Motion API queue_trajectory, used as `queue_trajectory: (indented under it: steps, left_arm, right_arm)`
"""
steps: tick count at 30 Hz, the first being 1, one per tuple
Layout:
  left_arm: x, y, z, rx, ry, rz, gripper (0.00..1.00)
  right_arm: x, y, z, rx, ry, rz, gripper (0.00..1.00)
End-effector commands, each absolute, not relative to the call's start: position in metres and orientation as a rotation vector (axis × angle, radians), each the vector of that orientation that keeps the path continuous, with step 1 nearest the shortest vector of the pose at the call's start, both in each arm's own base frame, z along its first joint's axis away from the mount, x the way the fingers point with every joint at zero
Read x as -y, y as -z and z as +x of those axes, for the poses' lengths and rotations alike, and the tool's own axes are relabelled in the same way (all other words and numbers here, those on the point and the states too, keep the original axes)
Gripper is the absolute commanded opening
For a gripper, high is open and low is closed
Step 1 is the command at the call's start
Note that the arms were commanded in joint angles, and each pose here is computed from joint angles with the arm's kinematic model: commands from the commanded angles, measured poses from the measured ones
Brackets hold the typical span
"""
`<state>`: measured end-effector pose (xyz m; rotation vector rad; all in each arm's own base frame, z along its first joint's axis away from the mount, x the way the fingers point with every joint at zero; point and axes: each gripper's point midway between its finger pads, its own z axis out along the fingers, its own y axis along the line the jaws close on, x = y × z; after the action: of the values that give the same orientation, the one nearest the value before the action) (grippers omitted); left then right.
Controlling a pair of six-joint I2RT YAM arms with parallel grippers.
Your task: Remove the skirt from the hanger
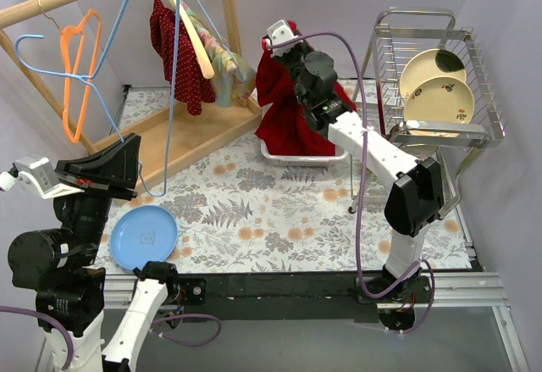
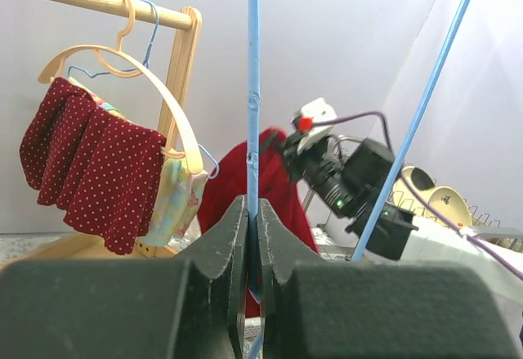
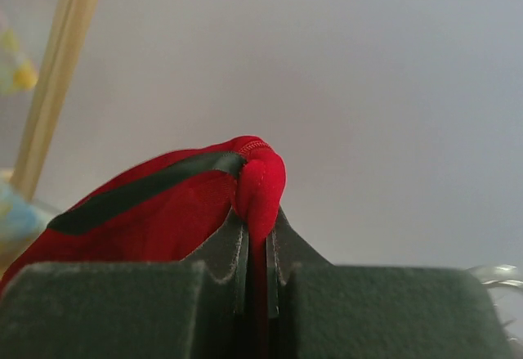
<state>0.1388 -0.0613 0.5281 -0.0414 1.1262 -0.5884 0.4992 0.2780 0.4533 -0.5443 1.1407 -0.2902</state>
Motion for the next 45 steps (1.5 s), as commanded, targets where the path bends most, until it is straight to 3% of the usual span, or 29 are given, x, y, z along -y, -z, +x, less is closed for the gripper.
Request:
queue_trajectory:
  steps: [1, 7, 18, 24, 26, 28, 29, 32, 35, 39, 45]
  left_arm:
    - [0.056, -0.536, 0.135, -1.094, 0.559, -0.044, 0.00]
    - [0.054, -0.530, 0.138, -1.101, 0.538, -0.052, 0.00]
    - [0.049, -0.527, 0.143, -1.107, 0.492, -0.054, 0.00]
    - [0.048, -0.527, 0.145, -1.109, 0.479, -0.054, 0.00]
    - [0.046, -0.528, 0.145, -1.106, 0.469, -0.058, 0.00]
    - [0.045, -0.530, 0.144, -1.104, 0.465, -0.058, 0.00]
    - [0.045, -0.530, 0.143, -1.103, 0.465, -0.058, 0.00]
    - [0.045, -0.531, 0.142, -1.101, 0.469, -0.058, 0.00]
    - [0.047, -0.532, 0.142, -1.101, 0.478, -0.055, 0.00]
    - [0.048, -0.531, 0.142, -1.105, 0.484, -0.051, 0.00]
    - [0.049, -0.533, 0.140, -1.103, 0.491, -0.045, 0.00]
  right_arm:
    - [-0.280, -0.447, 0.493, -1.215, 0.068, -0.399, 0.01]
    - [-0.288, -0.357, 0.496, -1.480, -0.103, -0.378, 0.01]
    - [-0.242, -0.159, 0.487, -2.012, -0.057, -0.222, 0.01]
    - [-0.217, -0.088, 0.468, -2.228, 0.066, -0.157, 0.01]
    - [-0.208, -0.086, 0.466, -2.258, 0.130, -0.134, 0.01]
    - [-0.206, -0.096, 0.467, -2.252, 0.141, -0.119, 0.16]
    - [-0.205, -0.110, 0.467, -2.234, 0.137, -0.109, 0.30]
    - [-0.203, -0.148, 0.463, -2.182, 0.101, -0.094, 0.50]
    - [-0.202, -0.184, 0.456, -2.145, 0.057, -0.086, 0.60]
    - [-0.215, -0.221, 0.448, -2.102, -0.067, -0.150, 0.69]
    - [-0.260, -0.275, 0.448, -1.991, -0.327, -0.323, 0.72]
